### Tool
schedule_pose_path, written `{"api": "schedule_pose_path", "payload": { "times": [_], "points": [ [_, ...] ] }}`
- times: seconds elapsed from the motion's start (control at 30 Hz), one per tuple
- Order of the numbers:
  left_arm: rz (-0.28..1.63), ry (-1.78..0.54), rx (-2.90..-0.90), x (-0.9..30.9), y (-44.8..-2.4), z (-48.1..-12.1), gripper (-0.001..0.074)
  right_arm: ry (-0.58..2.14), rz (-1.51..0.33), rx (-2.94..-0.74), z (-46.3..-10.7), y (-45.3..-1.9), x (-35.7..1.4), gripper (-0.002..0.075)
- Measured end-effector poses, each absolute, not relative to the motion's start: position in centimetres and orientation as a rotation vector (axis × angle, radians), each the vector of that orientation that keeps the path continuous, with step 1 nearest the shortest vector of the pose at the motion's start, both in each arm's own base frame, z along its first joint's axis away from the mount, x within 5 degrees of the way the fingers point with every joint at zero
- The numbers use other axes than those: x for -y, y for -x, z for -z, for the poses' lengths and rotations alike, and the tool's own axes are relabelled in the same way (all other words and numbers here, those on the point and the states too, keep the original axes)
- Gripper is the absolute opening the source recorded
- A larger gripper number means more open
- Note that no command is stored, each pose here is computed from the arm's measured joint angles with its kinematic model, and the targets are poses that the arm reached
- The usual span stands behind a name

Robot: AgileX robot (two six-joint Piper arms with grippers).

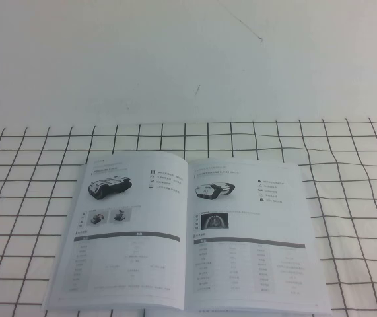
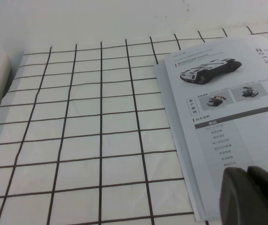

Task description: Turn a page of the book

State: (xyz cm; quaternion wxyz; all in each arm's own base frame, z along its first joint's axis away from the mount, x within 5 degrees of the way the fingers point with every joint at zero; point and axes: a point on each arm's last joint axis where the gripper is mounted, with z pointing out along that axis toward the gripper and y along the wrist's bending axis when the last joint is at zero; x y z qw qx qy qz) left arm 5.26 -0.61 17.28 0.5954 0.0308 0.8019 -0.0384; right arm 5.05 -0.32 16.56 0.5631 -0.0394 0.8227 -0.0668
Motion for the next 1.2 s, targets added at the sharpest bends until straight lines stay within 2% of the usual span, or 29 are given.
{"api": "schedule_pose_path", "payload": {
  "times": [0.83,1.2],
  "points": [
    [0.089,-0.072,-1.863,0.61,-5.26,-17.28,-0.0004,0.093,0.157,-1.937,-16.56,-5.05,0.32,-0.0002],
    [0.028,-0.120,-1.855,0.46,-5.28,-17.32,-0.0003,0.092,0.162,-1.903,-16.85,-5.16,0.34,-0.0002]
  ]
}}
